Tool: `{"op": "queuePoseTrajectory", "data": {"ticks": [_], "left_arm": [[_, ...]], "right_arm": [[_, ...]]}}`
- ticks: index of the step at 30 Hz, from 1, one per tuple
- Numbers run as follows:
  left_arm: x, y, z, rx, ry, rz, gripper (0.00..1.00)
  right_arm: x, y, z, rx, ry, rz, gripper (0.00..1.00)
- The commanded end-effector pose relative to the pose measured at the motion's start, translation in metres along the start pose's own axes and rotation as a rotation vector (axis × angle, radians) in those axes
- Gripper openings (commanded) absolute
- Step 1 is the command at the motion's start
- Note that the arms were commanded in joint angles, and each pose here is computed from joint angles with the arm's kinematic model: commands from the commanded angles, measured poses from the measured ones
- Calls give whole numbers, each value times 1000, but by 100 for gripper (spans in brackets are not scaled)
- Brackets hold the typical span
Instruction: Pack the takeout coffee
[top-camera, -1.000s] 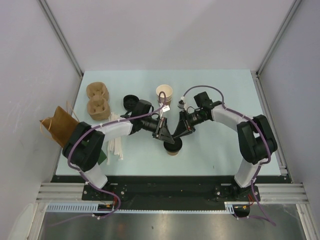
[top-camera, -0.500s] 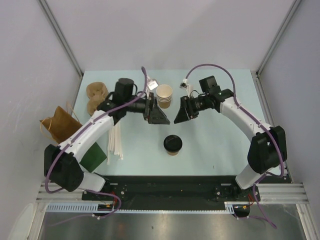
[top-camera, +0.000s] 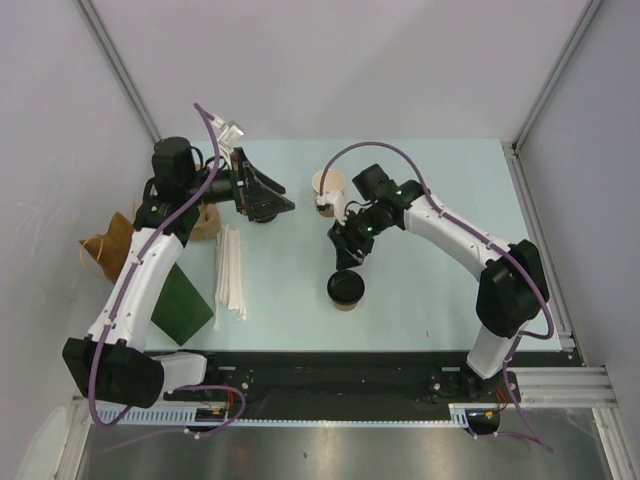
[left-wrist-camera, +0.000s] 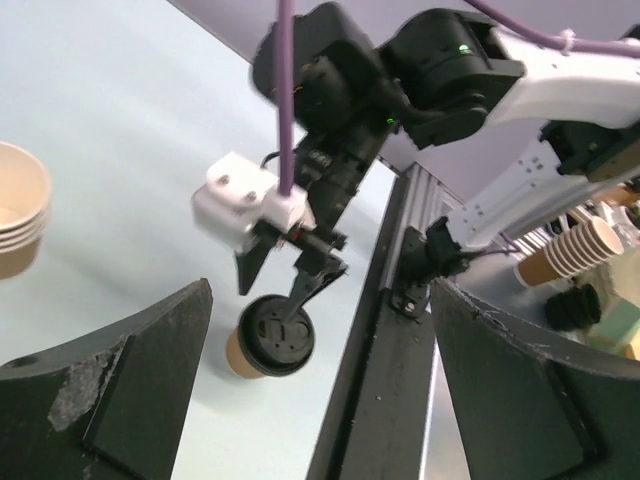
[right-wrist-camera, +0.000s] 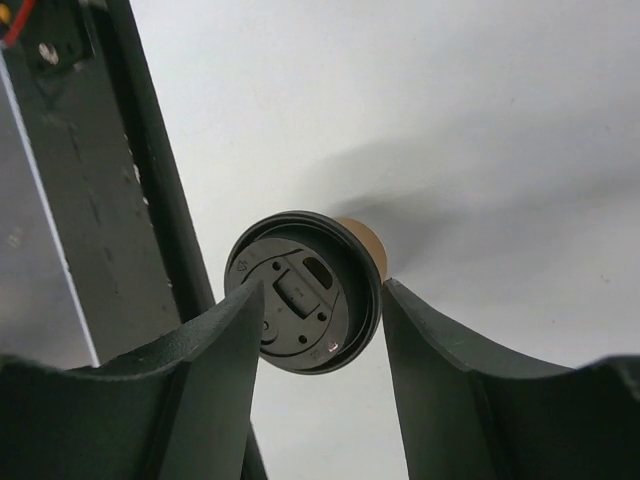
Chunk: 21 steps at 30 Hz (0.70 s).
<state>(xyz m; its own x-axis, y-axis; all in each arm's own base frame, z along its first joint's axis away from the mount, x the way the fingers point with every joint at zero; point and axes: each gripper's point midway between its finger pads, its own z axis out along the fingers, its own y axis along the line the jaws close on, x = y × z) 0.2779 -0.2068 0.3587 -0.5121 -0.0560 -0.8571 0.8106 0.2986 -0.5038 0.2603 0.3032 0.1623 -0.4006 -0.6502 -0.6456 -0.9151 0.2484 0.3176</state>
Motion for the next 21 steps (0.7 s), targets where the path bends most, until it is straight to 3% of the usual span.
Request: {"op": "queuePoseTrajectory", "data": {"ticks": [1, 21], "left_arm": [[0, -21, -5, 77, -12, 29, 96], [3, -18, -4, 76, -18, 9, 96]], "right_arm": [[0, -1, 6, 8, 53, -188, 55], [9, -7, 30, -14, 114, -316, 47]]}}
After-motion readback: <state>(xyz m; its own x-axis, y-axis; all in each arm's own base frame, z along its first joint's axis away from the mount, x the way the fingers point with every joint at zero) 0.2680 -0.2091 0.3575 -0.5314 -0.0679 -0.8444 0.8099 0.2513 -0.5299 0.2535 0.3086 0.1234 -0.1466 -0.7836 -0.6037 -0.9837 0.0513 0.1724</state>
